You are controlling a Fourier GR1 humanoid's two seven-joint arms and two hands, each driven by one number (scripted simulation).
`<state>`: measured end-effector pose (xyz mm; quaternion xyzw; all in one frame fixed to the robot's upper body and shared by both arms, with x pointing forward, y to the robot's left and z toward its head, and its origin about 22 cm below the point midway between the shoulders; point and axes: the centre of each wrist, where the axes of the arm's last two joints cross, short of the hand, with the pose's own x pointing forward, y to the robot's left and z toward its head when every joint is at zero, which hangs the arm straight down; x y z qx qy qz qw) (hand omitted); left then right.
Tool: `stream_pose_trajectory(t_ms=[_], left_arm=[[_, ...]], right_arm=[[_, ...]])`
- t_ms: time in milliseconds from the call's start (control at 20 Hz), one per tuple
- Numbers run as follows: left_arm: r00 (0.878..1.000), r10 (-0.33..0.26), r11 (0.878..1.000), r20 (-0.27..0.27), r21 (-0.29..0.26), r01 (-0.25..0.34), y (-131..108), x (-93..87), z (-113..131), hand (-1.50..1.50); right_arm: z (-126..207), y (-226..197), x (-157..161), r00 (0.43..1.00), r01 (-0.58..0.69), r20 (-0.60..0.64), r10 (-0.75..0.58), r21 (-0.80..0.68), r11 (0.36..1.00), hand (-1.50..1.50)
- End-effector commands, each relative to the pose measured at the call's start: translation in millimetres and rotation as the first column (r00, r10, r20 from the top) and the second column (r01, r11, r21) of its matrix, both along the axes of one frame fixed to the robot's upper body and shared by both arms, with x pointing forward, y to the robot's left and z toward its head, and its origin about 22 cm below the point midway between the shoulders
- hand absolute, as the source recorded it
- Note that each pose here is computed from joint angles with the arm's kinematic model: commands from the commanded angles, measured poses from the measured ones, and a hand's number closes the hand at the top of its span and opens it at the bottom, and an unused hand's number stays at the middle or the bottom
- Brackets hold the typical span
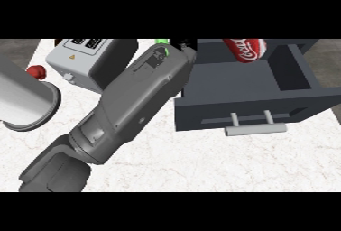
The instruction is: Pick up the can, place it into the drawer and close the drawer
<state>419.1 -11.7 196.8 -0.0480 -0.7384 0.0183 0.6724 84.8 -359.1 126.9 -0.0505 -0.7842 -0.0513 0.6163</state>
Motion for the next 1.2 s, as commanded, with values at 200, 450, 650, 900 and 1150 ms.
stream_pose_trajectory(t_ms=[200, 450, 650, 900, 1150], left_arm=[[0.999, 0.051, 0.996, -0.015, 0.072, -0.05, -7.1, 2.8, -0.1, -1.5], [0.995, 0.097, 0.991, -0.019, 0.09, -0.095, -4.0, -4.2, -28.8, -1.5], [0.994, 0.105, 0.991, -0.03, 0.092, -0.102, -3.8, -2.4, -29.1, -1.5], [0.99, 0.138, 0.988, -0.014, 0.077, -0.136, -0.8, -0.6, -33.9, -1.5], [0.989, 0.147, 0.987, -0.007, 0.063, -0.146, -1.9, 2.2, -26.6, -1.5]], right_arm=[[0.1, 4.8, 3.0, 1.0, -0.016, 0.01, 0.016, -0.004, 1.0, -1.5], [8.0, 2.9, 7.4, 1.0, -0.017, -0.001, 0.017, -0.026, 1.0, -1.5], [2.1, 9.8, 5.4, 1.0, -0.013, -0.006, 0.013, -0.019, 1.0, -1.5], [8.4, 6.9, 12.5, 1.0, -0.007, 0.017, 0.007, -0.017, 1.0, -1.5], [12.1, -2.1, 7.7, 0.999, -0.019, 0.044, 0.021, -0.058, 0.998, -1.5]])
